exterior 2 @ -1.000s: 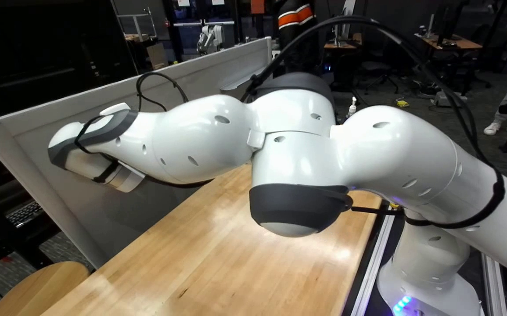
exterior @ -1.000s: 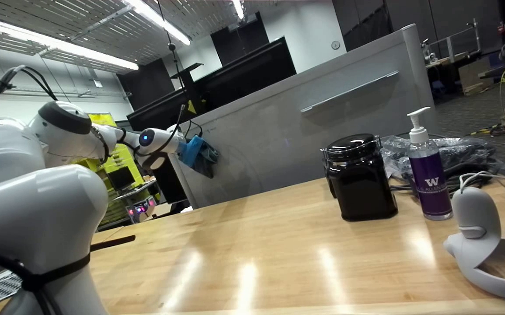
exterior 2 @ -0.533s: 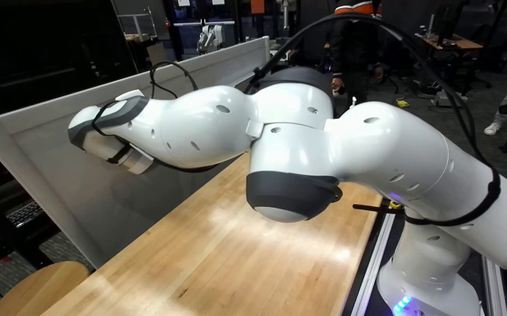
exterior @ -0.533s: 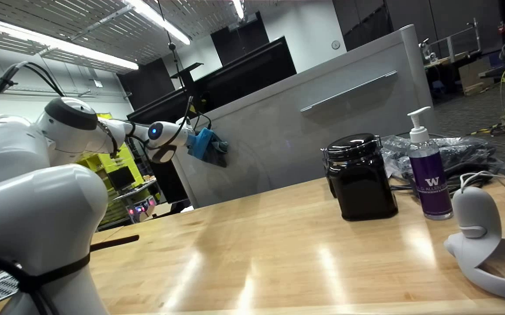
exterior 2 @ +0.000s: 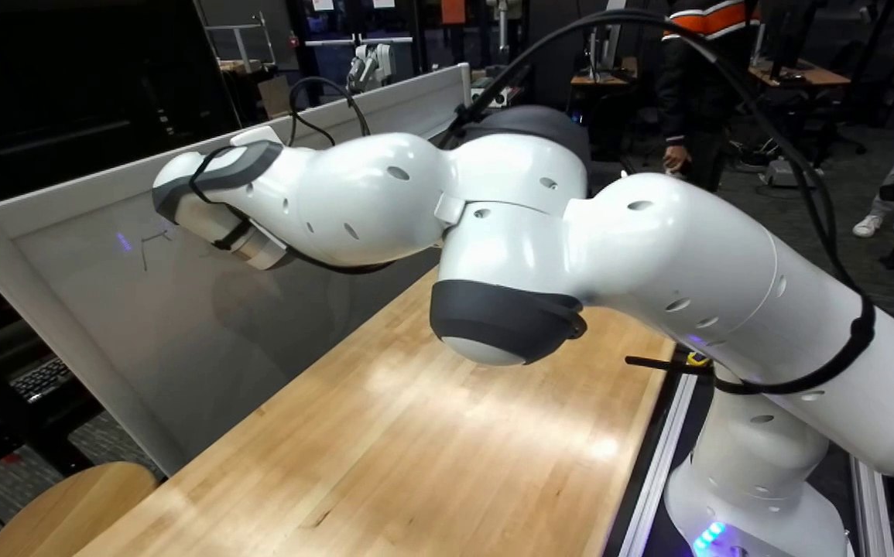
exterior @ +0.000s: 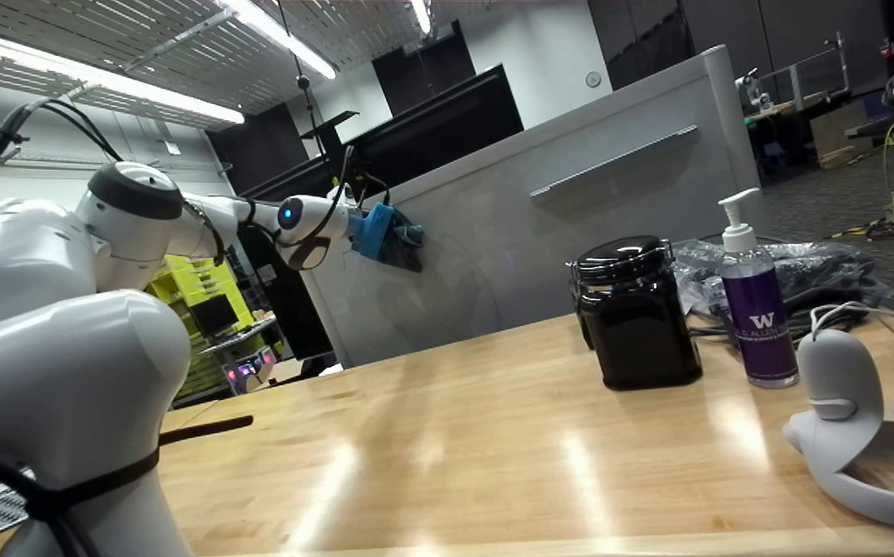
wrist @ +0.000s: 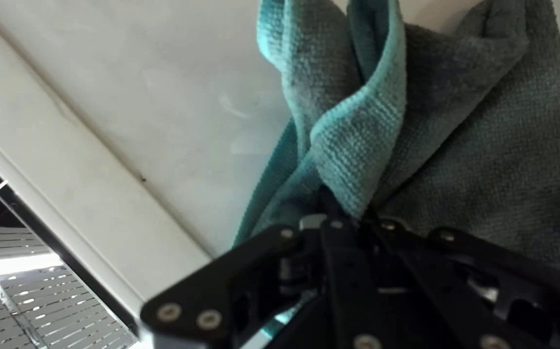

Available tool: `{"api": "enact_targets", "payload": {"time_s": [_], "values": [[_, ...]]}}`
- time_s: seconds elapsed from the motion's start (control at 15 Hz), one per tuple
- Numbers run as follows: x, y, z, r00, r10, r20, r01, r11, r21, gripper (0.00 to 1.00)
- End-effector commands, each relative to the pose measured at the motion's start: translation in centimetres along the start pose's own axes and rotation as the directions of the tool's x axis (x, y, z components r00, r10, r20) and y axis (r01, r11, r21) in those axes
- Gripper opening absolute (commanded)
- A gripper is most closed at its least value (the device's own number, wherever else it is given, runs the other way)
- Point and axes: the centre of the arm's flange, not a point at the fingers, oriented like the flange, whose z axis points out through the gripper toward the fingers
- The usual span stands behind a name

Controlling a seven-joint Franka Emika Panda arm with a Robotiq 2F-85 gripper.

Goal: Use the green towel to erase the writings on the white board

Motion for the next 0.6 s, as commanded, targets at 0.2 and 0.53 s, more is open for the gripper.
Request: {"api": "enact_targets", "payload": {"time_s": [0.2, 0.53], "values": [[2.5, -3.1, -1.8, 0.999, -0.024, -0.039, 0.023, 0.999, -0.022, 0.02], [5.9, -8.6, -3.7, 0.995, -0.049, -0.092, 0.050, 0.999, 0.006, 0.02]]}}
